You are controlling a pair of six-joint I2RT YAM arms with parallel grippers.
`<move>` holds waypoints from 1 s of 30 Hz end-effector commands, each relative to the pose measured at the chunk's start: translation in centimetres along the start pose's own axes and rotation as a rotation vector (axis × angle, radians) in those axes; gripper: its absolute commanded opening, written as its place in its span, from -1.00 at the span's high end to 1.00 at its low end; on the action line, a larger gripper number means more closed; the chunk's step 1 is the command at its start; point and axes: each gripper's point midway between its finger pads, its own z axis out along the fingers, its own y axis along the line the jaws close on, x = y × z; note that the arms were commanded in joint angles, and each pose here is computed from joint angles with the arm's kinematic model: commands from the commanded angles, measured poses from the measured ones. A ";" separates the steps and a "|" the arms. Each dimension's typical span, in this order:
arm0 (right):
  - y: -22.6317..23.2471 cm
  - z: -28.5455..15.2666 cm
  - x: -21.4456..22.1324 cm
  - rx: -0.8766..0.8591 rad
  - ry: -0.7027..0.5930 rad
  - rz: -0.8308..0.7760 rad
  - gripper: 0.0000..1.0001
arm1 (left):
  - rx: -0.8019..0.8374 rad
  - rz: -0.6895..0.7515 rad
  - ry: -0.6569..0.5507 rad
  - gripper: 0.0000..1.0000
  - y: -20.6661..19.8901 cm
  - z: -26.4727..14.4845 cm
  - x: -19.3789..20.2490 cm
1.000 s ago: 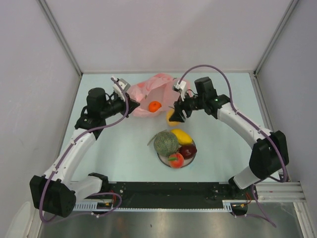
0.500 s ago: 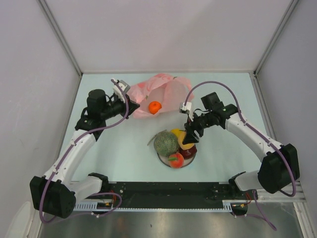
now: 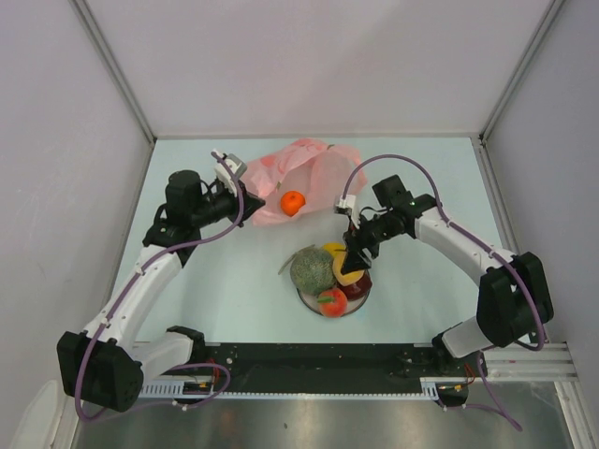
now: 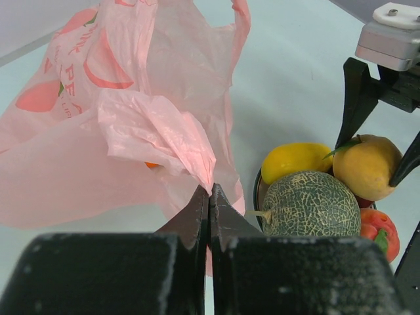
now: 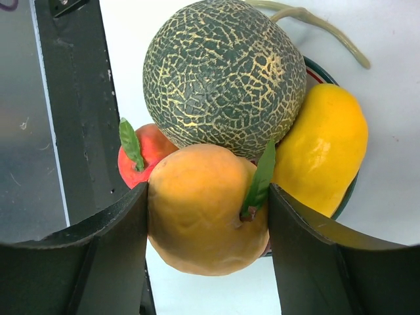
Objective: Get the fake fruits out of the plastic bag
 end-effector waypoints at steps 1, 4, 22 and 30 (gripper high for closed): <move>-0.8 0.4 -0.3 0.012 -0.010 -0.011 -0.21 | 0.021 0.002 -0.020 0.98 -0.5 -0.4 -0.6; -0.9 0.4 -0.4 0.014 -0.010 -0.009 -0.42 | 0.026 0.000 -0.015 0.98 -0.5 -0.2 -0.4; -2.4 0.0 -1.1 0.059 -0.049 0.030 -0.99 | 0.038 -0.013 -0.008 0.99 -0.3 0.4 0.1; -2.3 -0.6 -2.4 0.061 -0.105 0.059 -0.99 | 0.036 -0.012 -0.001 0.99 -0.3 0.4 0.4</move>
